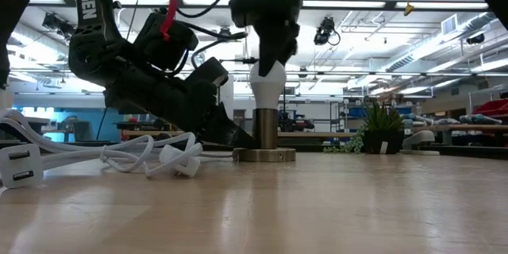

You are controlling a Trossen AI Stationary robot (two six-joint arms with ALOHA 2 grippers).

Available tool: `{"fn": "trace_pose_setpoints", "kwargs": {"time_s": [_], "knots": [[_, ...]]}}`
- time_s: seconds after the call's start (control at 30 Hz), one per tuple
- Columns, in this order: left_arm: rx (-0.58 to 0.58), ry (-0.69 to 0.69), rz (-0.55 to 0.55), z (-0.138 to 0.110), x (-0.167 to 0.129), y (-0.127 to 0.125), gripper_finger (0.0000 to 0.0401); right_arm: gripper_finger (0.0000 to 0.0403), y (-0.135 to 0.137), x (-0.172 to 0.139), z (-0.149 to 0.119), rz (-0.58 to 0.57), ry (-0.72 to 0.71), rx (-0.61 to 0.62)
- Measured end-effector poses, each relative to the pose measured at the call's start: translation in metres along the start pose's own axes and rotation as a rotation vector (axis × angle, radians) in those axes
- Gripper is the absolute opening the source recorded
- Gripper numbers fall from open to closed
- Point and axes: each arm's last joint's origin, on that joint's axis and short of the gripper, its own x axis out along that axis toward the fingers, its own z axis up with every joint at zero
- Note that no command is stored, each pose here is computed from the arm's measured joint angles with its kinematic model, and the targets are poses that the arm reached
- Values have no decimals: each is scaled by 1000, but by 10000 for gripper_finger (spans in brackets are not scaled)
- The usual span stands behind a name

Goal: Screw lightbulb
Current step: Remove the light bulb from the lamp

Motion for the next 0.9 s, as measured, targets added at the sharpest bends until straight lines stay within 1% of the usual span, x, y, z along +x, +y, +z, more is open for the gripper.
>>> {"fn": "trace_pose_setpoints", "kwargs": {"time_s": [0.1, 0.27, 0.33, 0.4, 0.53, 0.67, 0.8, 0.87, 0.9], "knots": [[0, 0, 0, 0, 0, 0, 0, 252, 0, 0, 0, 5, 0, -245], [0, 0, -1, 0, 0, 0, 0, 261, 4, -1, -1, 9, -2, -631], [0, 0, -1, 0, 0, 0, 0, 268, 7, -2, -1, -3, 2, -728], [0, 0, -1, 0, 0, 0, 0, 273, 11, -6, -1, -44, 5, -762], [0, 0, -1, 0, 0, 0, 0, 286, 17, -14, 1, -84, 2, -758], [0, 2, -4, 0, 0, 0, 0, 297, 27, -29, 2, -92, -40, -638], [0, 5, -5, 0, 0, 0, 0, 303, 35, -41, 4, -79, -82, -445], [0, 6, -5, 0, 0, 0, 0, 305, 37, -45, 4, -71, -100, -299], [0, 5, -5, 0, 0, 0, 0, 306, 37, -46, 5, -72, -107, -197]]}}
